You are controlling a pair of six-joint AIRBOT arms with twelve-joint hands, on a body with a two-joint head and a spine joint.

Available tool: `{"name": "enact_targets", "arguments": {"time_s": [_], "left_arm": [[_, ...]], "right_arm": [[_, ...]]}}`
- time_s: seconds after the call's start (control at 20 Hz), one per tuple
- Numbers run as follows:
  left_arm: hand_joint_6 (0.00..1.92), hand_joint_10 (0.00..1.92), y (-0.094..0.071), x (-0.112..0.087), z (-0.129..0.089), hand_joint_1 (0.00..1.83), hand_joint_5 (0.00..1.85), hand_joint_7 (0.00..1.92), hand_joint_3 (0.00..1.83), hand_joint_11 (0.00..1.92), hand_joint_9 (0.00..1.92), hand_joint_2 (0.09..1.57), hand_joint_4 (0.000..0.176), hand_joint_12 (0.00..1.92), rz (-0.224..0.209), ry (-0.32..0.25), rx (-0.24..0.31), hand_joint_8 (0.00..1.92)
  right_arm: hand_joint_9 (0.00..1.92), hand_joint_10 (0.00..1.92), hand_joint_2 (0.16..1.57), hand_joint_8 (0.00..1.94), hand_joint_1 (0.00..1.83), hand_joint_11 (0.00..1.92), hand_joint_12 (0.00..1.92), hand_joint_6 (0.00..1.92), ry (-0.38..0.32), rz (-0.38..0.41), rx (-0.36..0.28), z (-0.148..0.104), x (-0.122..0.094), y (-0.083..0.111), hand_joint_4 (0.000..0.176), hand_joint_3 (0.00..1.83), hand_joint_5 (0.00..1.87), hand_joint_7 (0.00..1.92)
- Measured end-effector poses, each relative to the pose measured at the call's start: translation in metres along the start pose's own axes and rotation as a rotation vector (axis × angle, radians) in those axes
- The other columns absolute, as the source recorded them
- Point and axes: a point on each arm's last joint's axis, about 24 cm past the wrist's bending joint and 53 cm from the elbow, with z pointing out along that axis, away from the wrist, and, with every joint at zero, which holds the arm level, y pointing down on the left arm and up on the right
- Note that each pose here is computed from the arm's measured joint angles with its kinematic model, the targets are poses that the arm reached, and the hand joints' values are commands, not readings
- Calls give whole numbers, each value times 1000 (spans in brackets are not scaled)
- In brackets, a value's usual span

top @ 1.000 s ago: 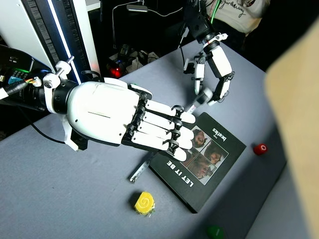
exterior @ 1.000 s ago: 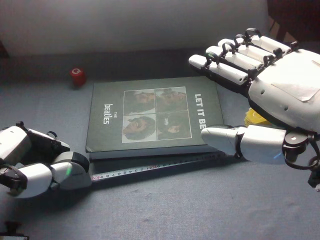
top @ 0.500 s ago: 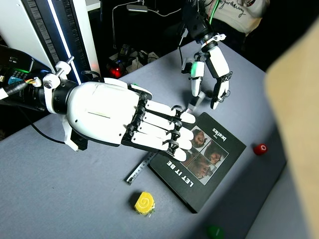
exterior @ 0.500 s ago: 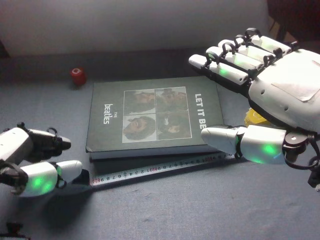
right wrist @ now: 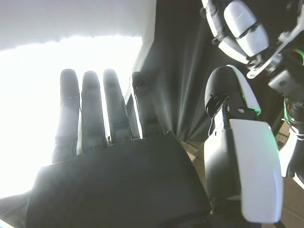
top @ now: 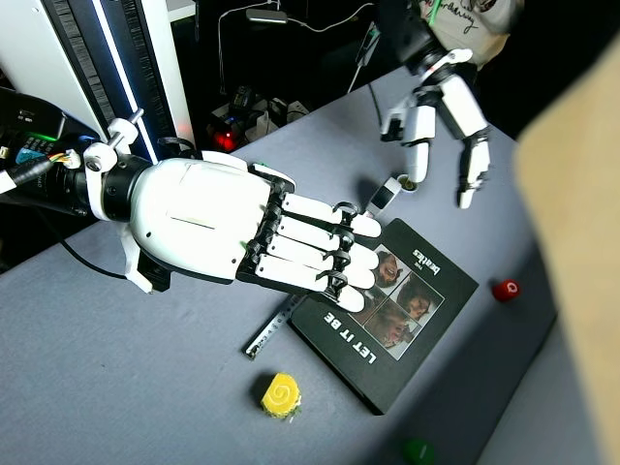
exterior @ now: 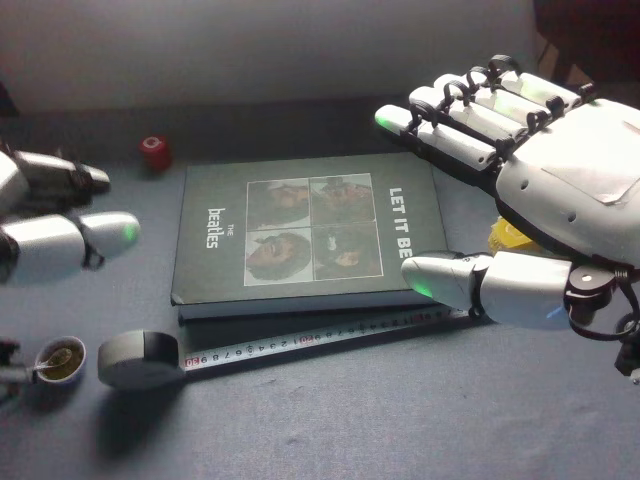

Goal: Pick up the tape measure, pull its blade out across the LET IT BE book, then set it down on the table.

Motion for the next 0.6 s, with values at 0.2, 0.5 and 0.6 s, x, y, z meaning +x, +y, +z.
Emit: {"name": "enact_targets", "arguments": {"time_s": [0.2,0.5,0.6], "left_arm": [[9,24,-31,-11,13,576,801,873,0,505,832,1066,0,735,30,3,48,13],[760,1489,-100,14,22,744,809,714,1,766,680,1042,0,1569,123,122,133,1094],[1559,1897,-122,34,12,782,672,742,4,877,826,1075,0,1907,183,158,151,1695]], "right_arm": [[436,86,1176,50,58,49,1163,66,4,11,-1,0,1,0,5,0,411,447],[897,1845,1151,1456,534,1046,1920,1560,16,29,-2,0,4,1,0,0,666,768],[1176,1918,1154,1922,726,1464,1921,1907,19,31,-4,0,5,2,0,0,724,905]]}}
